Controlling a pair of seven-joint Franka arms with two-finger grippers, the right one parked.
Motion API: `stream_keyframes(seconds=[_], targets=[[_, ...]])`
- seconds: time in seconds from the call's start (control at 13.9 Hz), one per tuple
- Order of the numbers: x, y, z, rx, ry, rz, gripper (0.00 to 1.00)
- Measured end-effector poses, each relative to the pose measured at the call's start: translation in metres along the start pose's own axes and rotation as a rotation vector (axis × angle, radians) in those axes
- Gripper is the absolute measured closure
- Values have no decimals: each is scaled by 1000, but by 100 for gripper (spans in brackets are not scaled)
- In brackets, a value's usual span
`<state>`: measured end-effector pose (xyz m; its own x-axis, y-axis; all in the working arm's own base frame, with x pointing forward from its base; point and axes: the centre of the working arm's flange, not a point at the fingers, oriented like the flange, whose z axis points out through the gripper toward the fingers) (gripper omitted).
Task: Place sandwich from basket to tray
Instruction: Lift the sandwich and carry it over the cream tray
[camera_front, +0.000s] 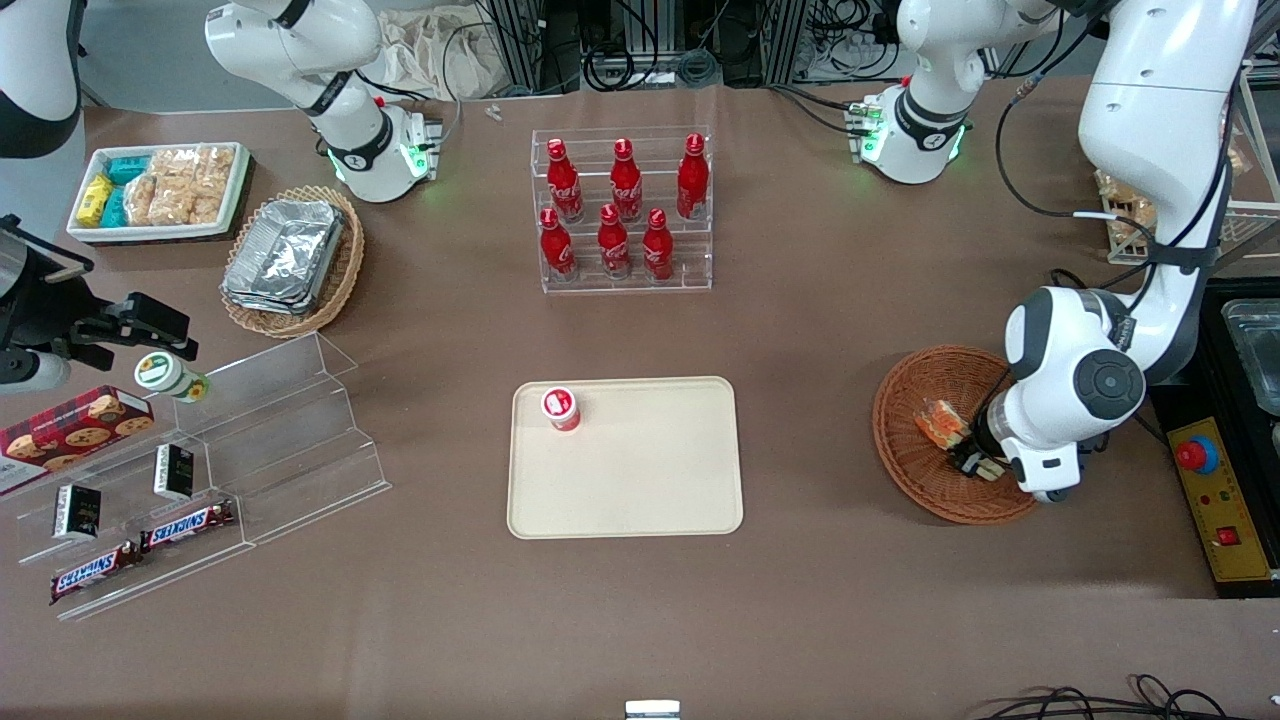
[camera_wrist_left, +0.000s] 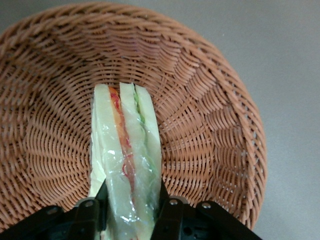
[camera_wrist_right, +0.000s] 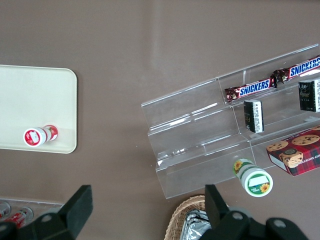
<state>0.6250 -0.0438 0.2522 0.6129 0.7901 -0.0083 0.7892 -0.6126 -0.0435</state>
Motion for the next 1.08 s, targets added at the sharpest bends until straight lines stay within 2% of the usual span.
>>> stream_keyframes(seconds=[0.29,0.43,0.5,0.65,0.86,1.08], targets=[[6,7,-57,23,19,-1,67],[4,17,-105,30,25,6,76],[0,27,-132,19,30,17,81],[-19,48,-184,-26,25,39,81],[-51,69,-248,-105,-20,71,81],[-107,96,-261,-147,-56,171,81]])
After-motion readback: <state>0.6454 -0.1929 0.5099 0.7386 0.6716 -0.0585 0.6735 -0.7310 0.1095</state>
